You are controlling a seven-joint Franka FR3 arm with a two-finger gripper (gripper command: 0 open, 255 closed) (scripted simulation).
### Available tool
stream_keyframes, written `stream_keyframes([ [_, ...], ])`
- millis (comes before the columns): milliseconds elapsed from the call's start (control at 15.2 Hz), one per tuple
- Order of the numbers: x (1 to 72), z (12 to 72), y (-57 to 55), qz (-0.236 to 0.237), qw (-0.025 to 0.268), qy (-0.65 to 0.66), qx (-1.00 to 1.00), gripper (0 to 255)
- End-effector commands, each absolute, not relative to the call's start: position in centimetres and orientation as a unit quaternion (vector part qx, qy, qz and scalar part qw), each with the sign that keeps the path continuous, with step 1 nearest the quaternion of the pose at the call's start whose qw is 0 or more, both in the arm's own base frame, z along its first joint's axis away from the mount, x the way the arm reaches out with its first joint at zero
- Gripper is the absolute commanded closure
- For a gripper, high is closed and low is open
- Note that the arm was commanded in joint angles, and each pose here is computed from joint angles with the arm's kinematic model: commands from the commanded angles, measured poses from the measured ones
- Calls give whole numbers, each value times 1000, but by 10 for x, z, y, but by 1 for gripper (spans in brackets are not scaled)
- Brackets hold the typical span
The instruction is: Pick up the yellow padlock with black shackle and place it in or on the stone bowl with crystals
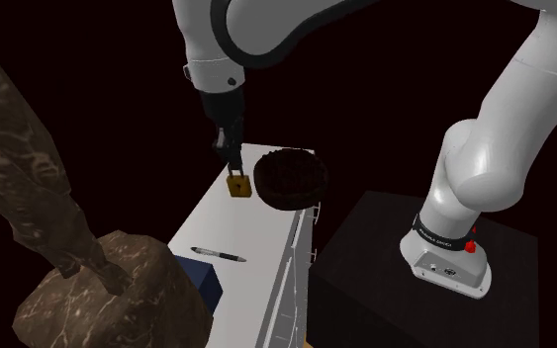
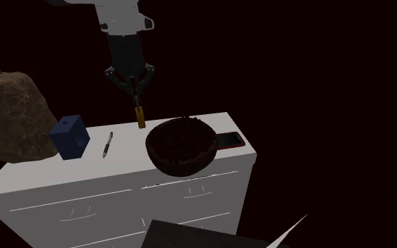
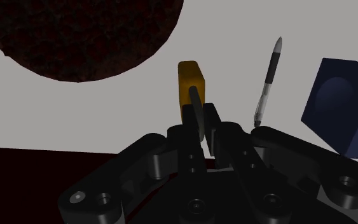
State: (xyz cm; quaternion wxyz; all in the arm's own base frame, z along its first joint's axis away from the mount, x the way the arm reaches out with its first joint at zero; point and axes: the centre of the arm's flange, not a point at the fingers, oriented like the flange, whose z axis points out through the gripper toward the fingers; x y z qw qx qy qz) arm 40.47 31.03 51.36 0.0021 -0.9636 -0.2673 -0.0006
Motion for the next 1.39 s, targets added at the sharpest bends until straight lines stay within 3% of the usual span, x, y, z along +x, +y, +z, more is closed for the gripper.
stream_keyframes([
  [0,405,523,310,0,2,-267,-964,255],
  [1056,405,603,310,0,2,-267,-964,255],
  [1320,391,620,262,0,2,-267,-964,255],
])
